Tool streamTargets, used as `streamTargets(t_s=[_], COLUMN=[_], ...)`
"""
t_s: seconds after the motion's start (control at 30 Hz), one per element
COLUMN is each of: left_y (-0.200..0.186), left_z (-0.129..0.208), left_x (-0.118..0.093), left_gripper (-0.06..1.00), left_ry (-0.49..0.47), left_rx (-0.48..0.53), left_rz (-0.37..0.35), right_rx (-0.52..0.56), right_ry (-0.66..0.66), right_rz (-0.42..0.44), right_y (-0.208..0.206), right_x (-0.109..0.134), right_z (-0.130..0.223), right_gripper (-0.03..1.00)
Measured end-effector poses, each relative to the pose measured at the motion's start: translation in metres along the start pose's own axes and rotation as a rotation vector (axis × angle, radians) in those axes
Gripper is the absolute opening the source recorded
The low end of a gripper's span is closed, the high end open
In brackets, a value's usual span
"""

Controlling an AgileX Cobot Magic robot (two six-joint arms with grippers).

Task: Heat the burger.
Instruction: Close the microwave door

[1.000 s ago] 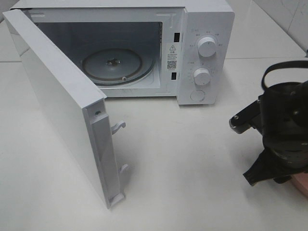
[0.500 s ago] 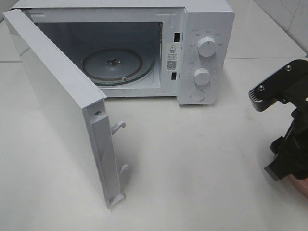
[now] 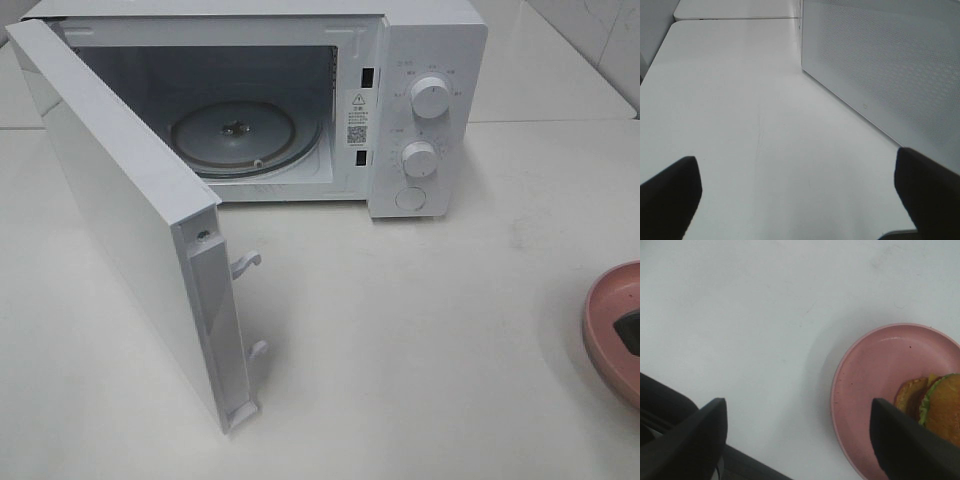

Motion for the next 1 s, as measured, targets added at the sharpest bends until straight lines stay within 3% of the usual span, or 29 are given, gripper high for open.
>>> streamTargets(t_s=[0.27,0.47,0.6,1.0], left_y=[0.000,0.000,0.000,0.000], left_z=[0.000,0.000,0.000,0.000], left_x=[0.000,0.000,0.000,0.000], left_gripper=[0.99,0.99,0.99,0.99], left_ry=[0.000,0.000,0.000,0.000], left_rx=[0.000,0.000,0.000,0.000], left_rz=[0.000,0.000,0.000,0.000], right_rx=[-0.096,-0.124,-0.207,-0.274], right_ry=[0.034,0.045,0.084,0.214], right_rz=[-0.050,-0.046,-0.032,0.014], right_y=[-0.023,-0.037,-0.050,-0.051], right_x=[0.000,-0.004,-0.009,-0.007], right_z=[0.014,0.030,0.043,0.077], right_gripper=[0.76,0.76,0.76,0.76])
Point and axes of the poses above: a point on each arm's last joint axis where the gripper is mounted, y pointing out along that axis toward the gripper, x along the wrist's bending axis when the last joint is at zero, z = x × y, the point moved 2 cm from there along y, pointing out along that axis toward the gripper, and after that the axes turned 5 degrees about -y, right-handed, at the moved point
